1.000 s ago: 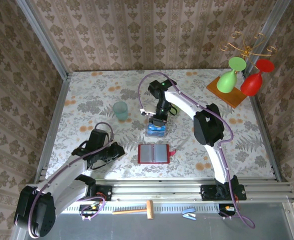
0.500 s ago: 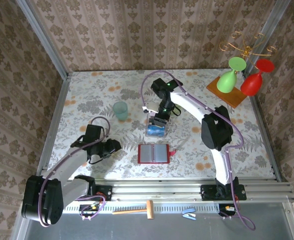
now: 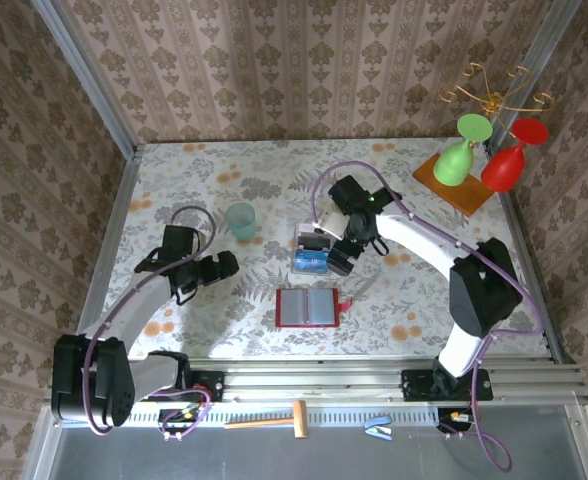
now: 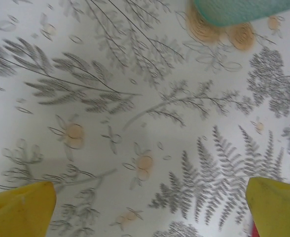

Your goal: Take the credit cards out of the card holder

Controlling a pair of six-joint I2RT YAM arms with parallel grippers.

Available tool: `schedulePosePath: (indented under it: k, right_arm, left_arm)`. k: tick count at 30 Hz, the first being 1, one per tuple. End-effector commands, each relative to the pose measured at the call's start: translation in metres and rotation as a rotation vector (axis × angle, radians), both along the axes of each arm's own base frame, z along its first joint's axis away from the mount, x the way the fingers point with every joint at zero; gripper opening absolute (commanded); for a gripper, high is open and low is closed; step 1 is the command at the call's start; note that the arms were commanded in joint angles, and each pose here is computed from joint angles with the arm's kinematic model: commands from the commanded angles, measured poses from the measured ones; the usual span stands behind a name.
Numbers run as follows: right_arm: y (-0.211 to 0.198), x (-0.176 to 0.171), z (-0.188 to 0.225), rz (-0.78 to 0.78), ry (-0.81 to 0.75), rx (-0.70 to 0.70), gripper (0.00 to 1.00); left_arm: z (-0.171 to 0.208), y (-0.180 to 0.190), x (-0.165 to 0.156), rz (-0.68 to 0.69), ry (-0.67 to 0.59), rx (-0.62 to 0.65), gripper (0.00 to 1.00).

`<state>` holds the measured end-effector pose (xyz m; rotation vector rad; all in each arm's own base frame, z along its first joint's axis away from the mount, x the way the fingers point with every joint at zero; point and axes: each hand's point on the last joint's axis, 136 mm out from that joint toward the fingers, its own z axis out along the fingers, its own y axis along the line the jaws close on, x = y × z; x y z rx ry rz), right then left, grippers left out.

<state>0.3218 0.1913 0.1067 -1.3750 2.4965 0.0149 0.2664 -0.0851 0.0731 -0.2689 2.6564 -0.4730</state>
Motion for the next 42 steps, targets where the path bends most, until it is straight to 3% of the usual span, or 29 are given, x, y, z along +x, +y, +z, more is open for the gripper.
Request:
schedulePosePath:
  k: [1,6,11,19,23,26,34,40,42]
  right_arm:
    - [-0.016,0.018,0.014,-0.119,-0.161,0.015,1.0]
    - [-0.04,0.029,0.007,-0.27,-0.315,0.032,1.0]
    - [-0.084,0.041,0.0,-0.504,-0.474,0.01,1.0]
    - [-0.141,0.045,-0.022,-0.77,-0.623,0.047,1.0]
    - [-0.171,0.047,-0.016,-0.884,-0.701,0.092,1.0]
    - [-0.189,0.051,-0.01,-0.947,-0.754,0.139,1.0]
    - [-0.223,0.058,0.019,-1.045,-0.891,0.445,1.0]
    - [-0.225,0.065,0.02,-1.043,-0.899,0.599,1.0]
    - [-0.221,0.07,0.009,-1.027,-0.866,0.588,1.0]
  left_arm:
    - [0.003,0.025,0.01,0.009,-0.019,0.154,1.0]
    - [0.01,0.045,0.028,-0.002,-0.066,0.298,1.0]
    - [0.026,0.07,0.052,0.033,-0.223,0.465,1.0]
    - [0.045,0.101,0.077,0.115,-0.387,0.626,1.0]
    - [0.045,0.099,0.089,0.076,-0.538,0.669,1.0]
    - [0.041,0.104,0.094,0.102,-0.594,0.641,1.0]
    - [0.046,0.1,0.117,0.108,-0.738,0.508,1.0]
    - [0.044,0.105,0.127,0.089,-0.793,0.474,1.0]
    - [0.038,0.106,0.127,0.076,-0.783,0.448,1.0]
